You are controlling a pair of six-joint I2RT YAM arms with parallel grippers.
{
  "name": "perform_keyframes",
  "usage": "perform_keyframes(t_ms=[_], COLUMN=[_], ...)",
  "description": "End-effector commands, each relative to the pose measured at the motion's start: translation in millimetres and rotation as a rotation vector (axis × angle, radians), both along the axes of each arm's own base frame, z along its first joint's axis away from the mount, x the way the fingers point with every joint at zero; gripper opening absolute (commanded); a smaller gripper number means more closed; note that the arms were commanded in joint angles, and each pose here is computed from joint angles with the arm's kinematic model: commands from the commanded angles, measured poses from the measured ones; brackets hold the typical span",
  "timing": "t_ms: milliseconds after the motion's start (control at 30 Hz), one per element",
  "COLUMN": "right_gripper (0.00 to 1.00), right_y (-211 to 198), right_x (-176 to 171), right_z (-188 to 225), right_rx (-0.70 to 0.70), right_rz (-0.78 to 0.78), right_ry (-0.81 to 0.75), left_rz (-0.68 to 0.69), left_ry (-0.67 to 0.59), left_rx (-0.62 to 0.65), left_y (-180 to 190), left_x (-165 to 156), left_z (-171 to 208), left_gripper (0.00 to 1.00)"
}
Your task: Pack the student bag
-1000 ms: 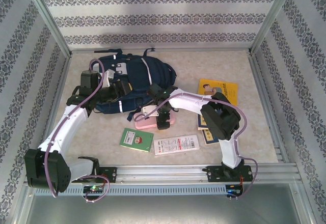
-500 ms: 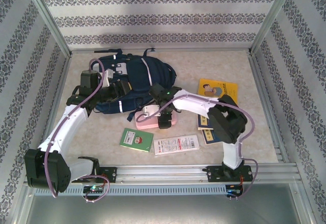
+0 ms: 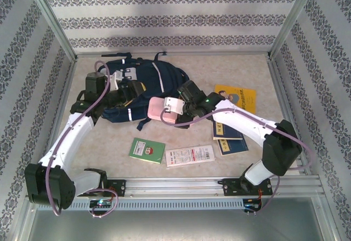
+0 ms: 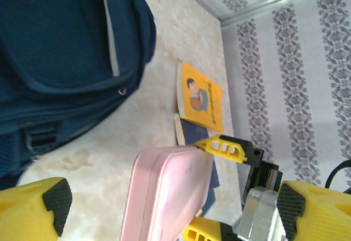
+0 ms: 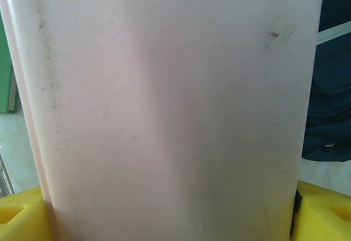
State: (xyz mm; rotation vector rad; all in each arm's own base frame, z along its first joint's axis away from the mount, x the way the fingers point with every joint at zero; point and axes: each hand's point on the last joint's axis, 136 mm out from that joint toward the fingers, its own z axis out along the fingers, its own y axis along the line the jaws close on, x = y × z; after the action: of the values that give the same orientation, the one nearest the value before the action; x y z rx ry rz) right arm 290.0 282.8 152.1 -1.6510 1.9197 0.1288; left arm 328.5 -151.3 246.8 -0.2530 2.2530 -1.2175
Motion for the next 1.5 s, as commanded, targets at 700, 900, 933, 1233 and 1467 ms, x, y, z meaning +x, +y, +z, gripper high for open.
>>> perform_keyframes(t_ms=[700, 900, 933, 1233, 1467], right_gripper=[0.85, 0.98, 0.98, 0.98, 0.98], right_y=[4, 1, 0, -18, -50], right_x=[12, 8, 7, 3, 21], right_z=[64, 61, 61, 92, 124], right_rx=[0.287, 0.287, 0.29, 0.442, 0.719], right_rz=[-0.088, -0.09, -0.094, -0.187, -0.52], right_ry=[-0.063, -0.059, -0.058, -0.091, 0.042], left_rz=[-0.258, -0.266, -0.264, -0.149, -0.057], left_ry=[0.02, -0.014, -0.023, -0.068, -0.072], left_rx=[-0.158, -0.162, -0.157, -0.105, -0.137], left_y=[-84, -85, -84, -51, -35], left_x=[-15, -16, -16, -10, -1], left_z=[-3, 7, 10, 23, 25], left_gripper=[0.45, 0.32, 0.31, 0.29, 0.28])
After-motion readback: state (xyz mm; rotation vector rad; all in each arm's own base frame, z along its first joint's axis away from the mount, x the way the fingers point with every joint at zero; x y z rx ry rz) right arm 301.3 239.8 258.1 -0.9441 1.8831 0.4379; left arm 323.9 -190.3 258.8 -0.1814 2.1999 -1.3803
